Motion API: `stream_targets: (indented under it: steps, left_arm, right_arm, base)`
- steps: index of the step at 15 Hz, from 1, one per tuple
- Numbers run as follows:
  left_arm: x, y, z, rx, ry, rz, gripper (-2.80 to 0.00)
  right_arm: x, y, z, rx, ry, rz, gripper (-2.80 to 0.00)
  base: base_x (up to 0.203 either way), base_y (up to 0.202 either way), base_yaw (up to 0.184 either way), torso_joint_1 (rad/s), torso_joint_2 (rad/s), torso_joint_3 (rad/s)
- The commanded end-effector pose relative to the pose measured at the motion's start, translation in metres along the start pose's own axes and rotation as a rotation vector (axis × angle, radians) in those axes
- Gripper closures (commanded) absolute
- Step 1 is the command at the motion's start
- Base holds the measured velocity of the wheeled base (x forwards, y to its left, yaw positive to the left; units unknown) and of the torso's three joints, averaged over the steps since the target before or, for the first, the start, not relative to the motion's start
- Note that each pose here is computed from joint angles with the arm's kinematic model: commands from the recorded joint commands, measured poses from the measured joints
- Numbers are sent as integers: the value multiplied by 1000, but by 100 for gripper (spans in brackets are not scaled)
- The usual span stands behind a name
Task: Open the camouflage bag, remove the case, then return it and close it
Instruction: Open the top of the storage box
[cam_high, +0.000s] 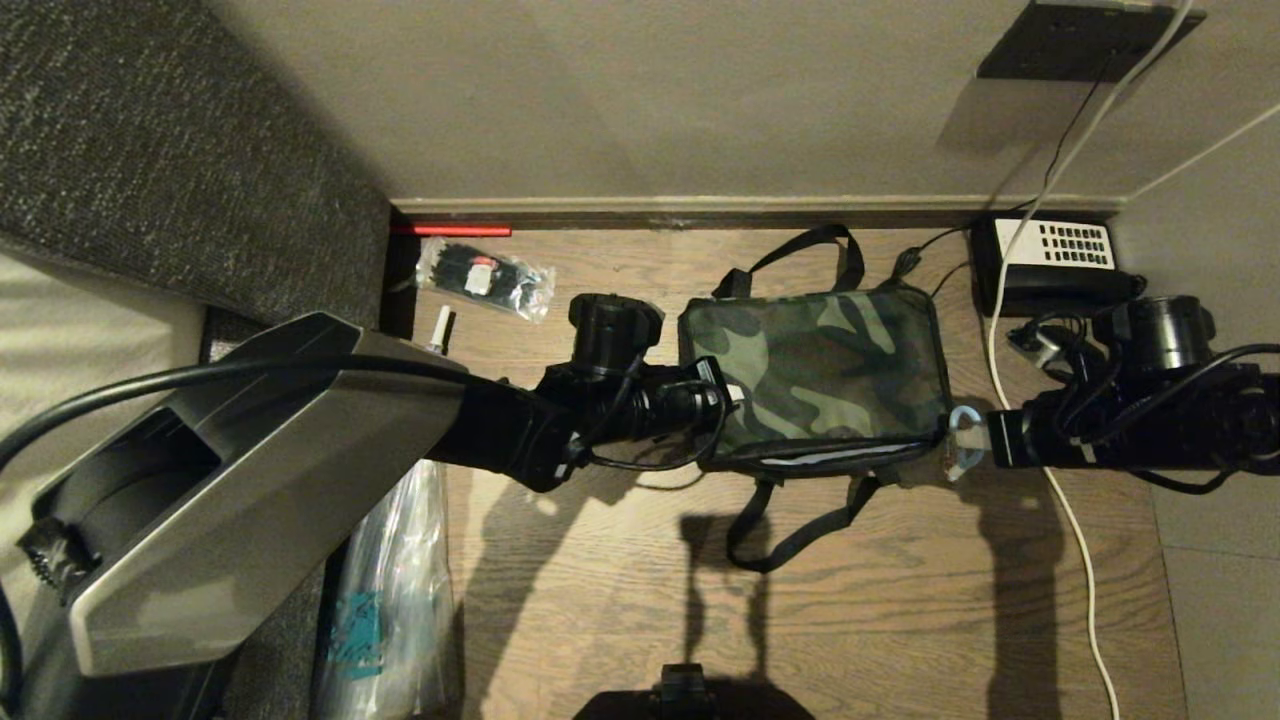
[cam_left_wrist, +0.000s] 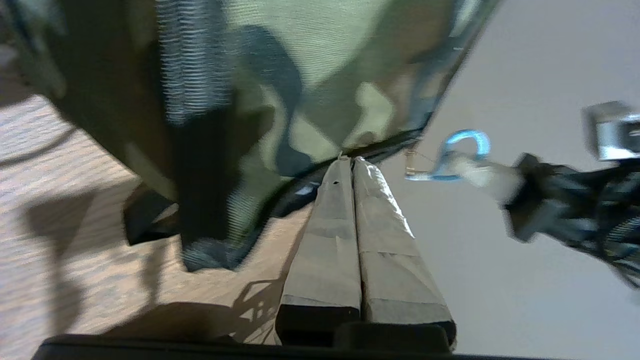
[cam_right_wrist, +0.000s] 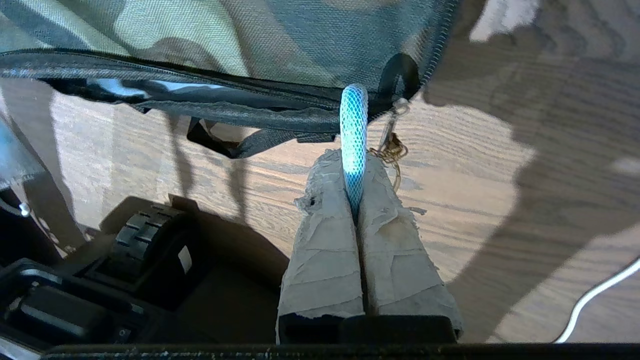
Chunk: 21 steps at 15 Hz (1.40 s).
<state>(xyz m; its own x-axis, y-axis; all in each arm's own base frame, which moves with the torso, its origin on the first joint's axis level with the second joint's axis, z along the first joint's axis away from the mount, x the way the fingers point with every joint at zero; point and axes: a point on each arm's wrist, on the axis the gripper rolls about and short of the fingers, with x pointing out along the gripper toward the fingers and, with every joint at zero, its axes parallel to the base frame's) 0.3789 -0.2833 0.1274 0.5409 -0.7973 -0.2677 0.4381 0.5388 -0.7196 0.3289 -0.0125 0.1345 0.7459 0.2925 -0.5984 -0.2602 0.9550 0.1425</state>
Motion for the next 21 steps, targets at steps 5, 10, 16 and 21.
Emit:
stream_targets:
  steps: [5,10,16,21]
  left_arm:
    - [31,21,-15,0,0,43,0]
    - [48,32,-16,8,-48,79,0]
    - [55,44,-9,8,-84,103,0]
    - [60,54,-21,-1,-57,130,0]
  right_arm:
    - [2,-1,6,8,-17,1,0]
    - [3,-1,10,5,-28,3,0]
    - [3,-2,13,1,-39,2,0]
    - [6,-3,20,-5,-54,0,0]
  base:
    - [0,0,0,0,0,0]
    - [0,0,0,0,0,0]
    - [0,0,0,0,0,0]
    - [0,0,0,0,0,0]
